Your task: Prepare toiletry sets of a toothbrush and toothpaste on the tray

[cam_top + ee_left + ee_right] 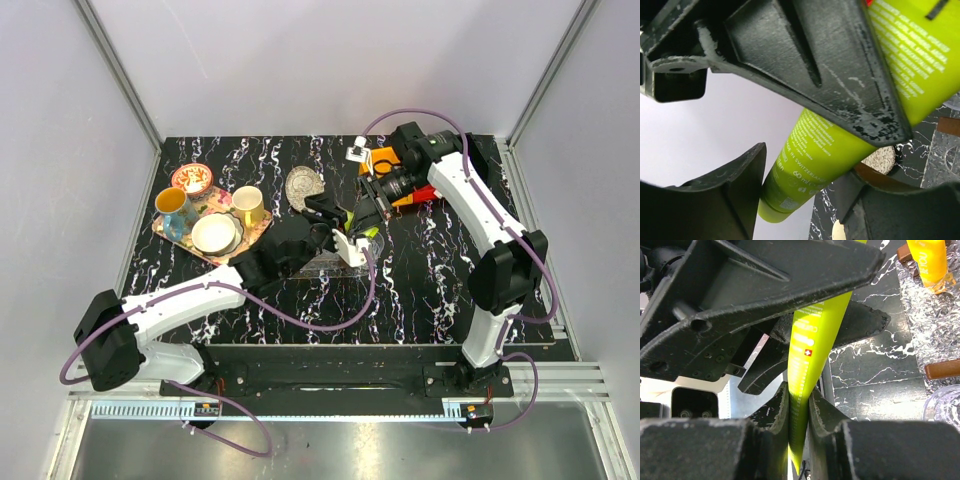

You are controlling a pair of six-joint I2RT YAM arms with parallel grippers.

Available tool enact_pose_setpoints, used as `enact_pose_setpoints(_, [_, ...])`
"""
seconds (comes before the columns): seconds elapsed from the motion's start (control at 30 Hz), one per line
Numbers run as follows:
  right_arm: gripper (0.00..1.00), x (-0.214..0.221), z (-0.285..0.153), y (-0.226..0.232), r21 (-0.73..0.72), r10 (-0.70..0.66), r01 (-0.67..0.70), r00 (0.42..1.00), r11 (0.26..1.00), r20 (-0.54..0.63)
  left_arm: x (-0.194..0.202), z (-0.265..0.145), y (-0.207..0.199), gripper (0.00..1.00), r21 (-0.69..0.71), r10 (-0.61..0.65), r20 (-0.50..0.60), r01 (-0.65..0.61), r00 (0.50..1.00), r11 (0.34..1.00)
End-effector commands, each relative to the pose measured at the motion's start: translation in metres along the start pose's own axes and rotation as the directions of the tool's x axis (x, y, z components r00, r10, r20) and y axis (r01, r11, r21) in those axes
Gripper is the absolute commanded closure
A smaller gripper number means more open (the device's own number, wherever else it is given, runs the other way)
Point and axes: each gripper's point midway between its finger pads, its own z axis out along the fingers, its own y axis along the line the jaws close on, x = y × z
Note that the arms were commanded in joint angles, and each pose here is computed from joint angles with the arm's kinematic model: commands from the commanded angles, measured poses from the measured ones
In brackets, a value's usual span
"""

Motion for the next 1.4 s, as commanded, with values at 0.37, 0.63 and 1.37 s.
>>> enact_pose_setpoints(0.37, [0.87,0.027,-0.007,0.048,-0.06,0.166,-0.173,0.981,0.983,-0.095,0.004,-0.001,0.003,1.0,-0.05,-0.01,-0.005,0.01,1.0,0.999])
enact_pose_setpoints(0.63, [0.63,0.022,-0.011,0.043,0.007,0.14,-0.14,0.986,0.99,-0.095,0.01,-0.014,0.005,1.0,-0.056,-0.077,-0.008,0.076,0.997,0.996])
enact_pose_setpoints(1.37, [0.49,-0.056,-0.073,0.046,0.285,-0.072,0.042,0.993,0.958,0.094,0.028,-0.067,-0.001,1.0,0.067,-0.524,0.006,0.522,0.852,0.85])
